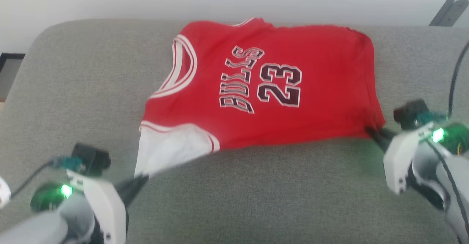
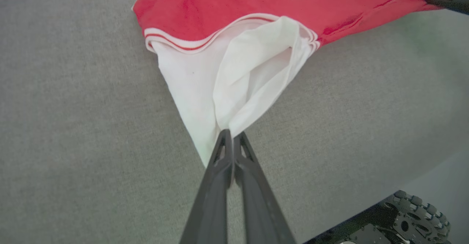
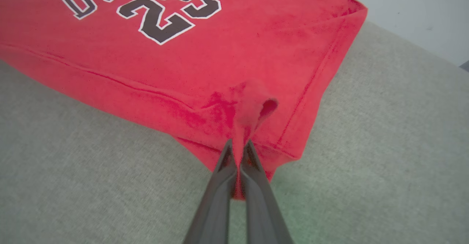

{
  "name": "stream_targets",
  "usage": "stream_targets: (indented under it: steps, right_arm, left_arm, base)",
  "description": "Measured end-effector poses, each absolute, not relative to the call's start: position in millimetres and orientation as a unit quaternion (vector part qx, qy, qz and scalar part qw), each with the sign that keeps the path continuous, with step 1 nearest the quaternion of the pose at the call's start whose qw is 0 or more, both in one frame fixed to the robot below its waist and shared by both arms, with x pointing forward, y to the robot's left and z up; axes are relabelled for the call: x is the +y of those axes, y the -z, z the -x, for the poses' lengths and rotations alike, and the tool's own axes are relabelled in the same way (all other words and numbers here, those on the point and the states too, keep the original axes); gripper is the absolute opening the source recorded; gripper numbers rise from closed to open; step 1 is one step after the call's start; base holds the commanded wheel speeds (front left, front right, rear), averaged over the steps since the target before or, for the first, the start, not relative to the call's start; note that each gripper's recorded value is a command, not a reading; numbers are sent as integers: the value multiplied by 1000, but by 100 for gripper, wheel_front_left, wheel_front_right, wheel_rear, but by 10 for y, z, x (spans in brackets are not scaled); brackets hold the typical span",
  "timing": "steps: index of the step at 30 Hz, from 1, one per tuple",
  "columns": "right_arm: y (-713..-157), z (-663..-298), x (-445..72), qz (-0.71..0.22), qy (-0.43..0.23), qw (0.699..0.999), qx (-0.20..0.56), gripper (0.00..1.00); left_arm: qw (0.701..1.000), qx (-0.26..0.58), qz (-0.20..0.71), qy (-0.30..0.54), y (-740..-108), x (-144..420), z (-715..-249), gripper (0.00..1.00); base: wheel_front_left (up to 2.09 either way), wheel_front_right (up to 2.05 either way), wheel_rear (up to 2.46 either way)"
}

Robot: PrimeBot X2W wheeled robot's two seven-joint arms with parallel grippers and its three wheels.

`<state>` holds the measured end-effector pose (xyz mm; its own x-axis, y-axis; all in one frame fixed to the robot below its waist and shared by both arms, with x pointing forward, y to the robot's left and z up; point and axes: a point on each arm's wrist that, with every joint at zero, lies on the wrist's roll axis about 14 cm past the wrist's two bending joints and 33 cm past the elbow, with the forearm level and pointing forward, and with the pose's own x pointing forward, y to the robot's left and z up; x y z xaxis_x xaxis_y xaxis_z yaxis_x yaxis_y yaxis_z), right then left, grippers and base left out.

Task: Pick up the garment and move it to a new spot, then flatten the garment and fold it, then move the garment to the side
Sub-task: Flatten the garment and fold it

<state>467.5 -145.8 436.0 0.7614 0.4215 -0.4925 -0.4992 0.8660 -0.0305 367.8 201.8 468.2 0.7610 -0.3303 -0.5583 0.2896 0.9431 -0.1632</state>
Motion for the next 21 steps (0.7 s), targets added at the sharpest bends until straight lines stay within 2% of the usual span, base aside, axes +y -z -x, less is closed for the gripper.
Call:
stream_targets:
  steps: [6,15,21]
  right_arm:
    - [-4124,-4173,-1518,58,-260,920,288,0]
    - [-3903,-3590,-1600,42,-274,894,351,0]
    - [-3922,-3446,-1646,16,-264,895,360,0]
  left_arm:
    - [917,363,70,149,-4476,1934,-3165,0]
    - [878,445,116,134,-4251,1785,-2629,0]
    - [876,449,111,135,-4268,1769,-2604,0]
  base:
    - [0,0,0]
    - [0,0,0]
    - [0,0,0]
